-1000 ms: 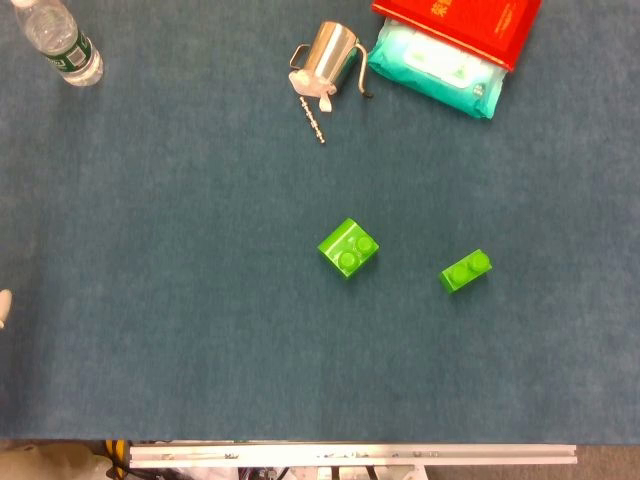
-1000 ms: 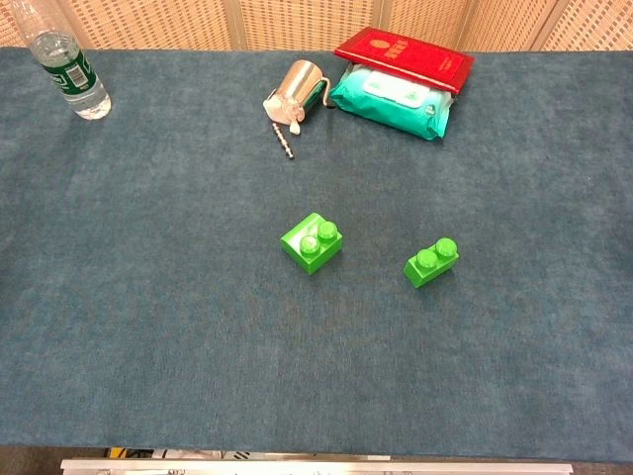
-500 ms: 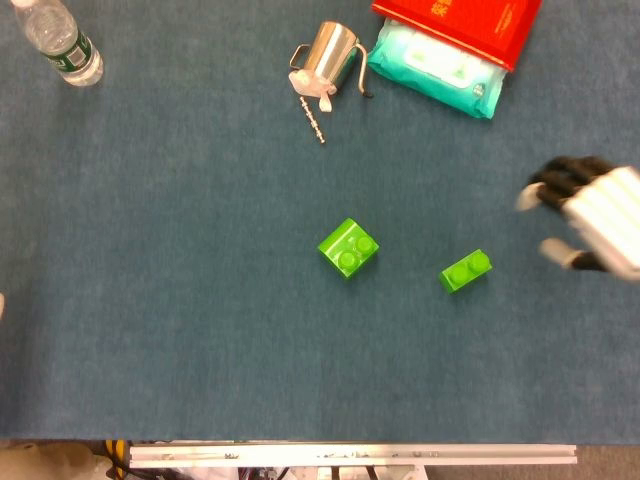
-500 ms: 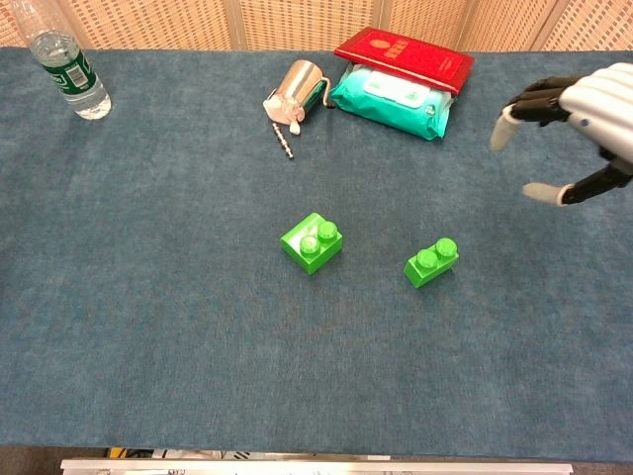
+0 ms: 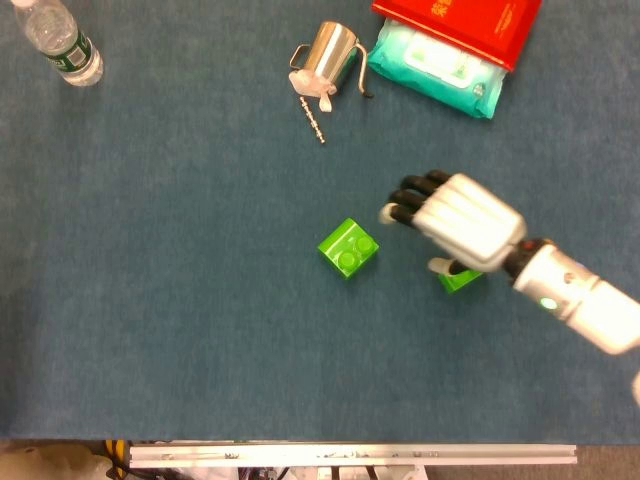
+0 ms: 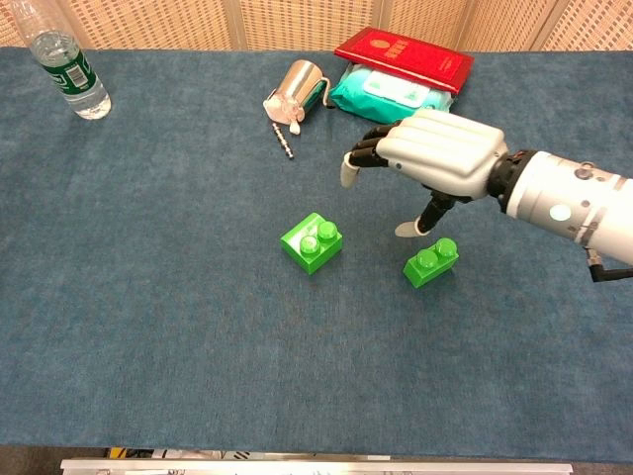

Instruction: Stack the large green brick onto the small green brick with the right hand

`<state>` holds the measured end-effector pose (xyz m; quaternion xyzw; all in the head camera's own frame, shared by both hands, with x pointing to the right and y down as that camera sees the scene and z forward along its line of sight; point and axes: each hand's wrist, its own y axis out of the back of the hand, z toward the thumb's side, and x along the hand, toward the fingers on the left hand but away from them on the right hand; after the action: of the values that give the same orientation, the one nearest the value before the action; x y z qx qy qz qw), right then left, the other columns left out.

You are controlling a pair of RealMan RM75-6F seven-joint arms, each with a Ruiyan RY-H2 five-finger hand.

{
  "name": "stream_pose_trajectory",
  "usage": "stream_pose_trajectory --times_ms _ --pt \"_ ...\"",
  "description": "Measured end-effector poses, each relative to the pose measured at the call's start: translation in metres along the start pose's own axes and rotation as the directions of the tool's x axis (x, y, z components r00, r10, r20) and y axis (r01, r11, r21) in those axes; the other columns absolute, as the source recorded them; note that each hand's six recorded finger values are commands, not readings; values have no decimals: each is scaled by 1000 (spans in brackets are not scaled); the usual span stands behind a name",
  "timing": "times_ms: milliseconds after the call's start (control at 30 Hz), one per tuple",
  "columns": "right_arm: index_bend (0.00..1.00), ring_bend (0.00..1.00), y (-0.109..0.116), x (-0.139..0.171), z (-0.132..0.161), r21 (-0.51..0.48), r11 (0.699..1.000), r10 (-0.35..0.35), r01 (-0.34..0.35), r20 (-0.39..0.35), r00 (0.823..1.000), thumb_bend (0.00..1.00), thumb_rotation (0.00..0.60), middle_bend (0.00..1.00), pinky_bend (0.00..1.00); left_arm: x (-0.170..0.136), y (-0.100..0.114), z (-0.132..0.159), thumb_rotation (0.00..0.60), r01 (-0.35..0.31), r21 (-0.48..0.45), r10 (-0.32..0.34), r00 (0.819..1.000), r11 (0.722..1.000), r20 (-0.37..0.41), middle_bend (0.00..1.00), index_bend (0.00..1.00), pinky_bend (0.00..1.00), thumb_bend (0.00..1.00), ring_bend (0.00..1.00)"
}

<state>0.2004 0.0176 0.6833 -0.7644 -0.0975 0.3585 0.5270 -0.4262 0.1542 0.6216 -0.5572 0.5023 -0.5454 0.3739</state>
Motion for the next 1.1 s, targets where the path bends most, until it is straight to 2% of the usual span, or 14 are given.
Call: stream_pose_trajectory --times_ms 267,500,867,1100 --pt "278 179 -14 -37 21 70 997 47 -45 -29 998 99 600 262 273 -2 1 -5 600 -4 -4 4 1000 1000 -12 177 174 131 280 184" --pt "278 179 -30 -63 29 97 991 93 -91 -18 996 101 600 262 273 -2 1 -6 600 -2 -6 2 1000 1000 -14 177 174 130 280 184" --pt "281 179 -43 -84 36 127 982 144 -143 -2 990 105 600 281 272 -3 2 -9 600 -7 -7 6 1000 1000 -19 177 174 130 280 184" --pt "335 179 -46 -94 45 153 975 161 -160 2 987 133 600 313 273 -3 2 -10 600 -8 -7 8 1000 1000 -23 177 174 128 280 184"
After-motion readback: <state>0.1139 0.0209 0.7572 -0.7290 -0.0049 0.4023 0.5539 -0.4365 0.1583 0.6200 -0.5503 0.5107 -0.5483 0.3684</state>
